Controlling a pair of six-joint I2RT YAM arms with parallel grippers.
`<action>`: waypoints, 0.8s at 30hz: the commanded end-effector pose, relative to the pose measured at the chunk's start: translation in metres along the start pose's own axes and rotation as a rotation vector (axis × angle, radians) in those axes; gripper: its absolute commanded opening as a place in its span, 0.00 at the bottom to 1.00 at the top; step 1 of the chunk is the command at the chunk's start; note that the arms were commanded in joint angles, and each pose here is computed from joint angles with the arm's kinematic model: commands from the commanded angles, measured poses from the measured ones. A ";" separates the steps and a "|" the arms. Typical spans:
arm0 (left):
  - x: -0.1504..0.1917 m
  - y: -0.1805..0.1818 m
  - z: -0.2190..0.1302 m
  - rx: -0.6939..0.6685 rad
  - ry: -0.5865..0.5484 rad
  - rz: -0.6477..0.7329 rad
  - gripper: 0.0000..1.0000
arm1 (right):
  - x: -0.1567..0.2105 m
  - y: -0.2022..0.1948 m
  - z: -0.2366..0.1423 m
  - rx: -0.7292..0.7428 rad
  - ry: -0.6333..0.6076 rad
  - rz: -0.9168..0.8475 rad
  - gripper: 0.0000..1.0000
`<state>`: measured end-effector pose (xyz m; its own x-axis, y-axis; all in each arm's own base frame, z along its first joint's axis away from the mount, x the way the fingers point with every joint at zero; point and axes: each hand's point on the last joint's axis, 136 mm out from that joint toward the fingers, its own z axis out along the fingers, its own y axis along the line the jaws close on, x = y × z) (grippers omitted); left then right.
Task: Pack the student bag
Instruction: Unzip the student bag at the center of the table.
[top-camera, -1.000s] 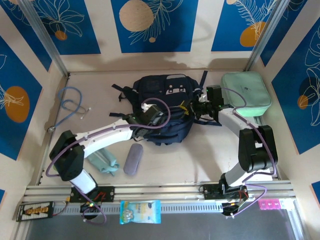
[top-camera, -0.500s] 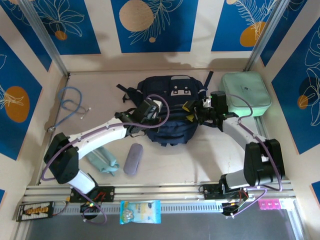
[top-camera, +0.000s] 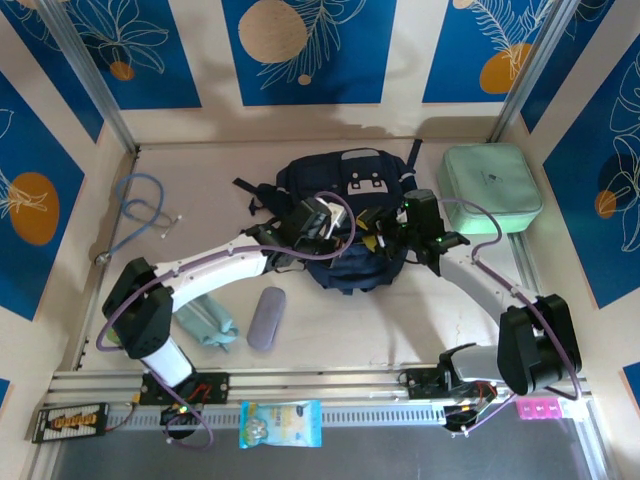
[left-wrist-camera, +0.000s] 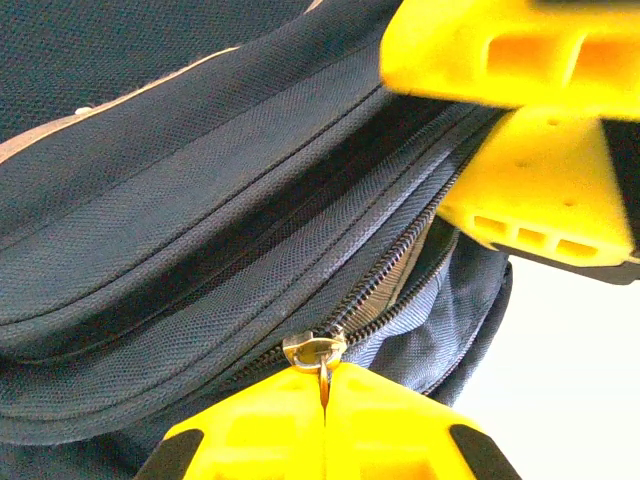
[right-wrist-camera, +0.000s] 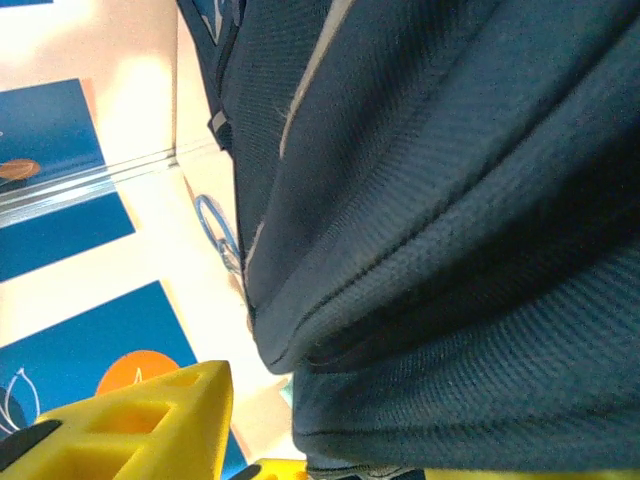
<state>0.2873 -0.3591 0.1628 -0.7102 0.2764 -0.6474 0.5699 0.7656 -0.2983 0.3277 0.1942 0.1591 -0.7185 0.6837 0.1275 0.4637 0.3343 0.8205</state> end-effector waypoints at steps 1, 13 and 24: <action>-0.031 -0.023 -0.010 0.069 -0.093 0.058 0.00 | -0.004 -0.001 0.005 0.024 -0.017 0.024 0.39; -0.001 0.019 -0.019 -0.039 0.009 0.073 0.00 | -0.024 0.013 -0.011 -0.012 -0.070 -0.053 0.07; 0.025 0.089 -0.016 -0.145 0.050 0.074 0.00 | -0.031 0.018 -0.038 -0.034 -0.121 -0.083 0.03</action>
<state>0.3042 -0.2987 0.1356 -0.6855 0.3531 -0.6367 0.5804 0.7930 -0.1851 0.3303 0.1687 0.1745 -0.7134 0.6979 0.0627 0.4258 0.3607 0.8298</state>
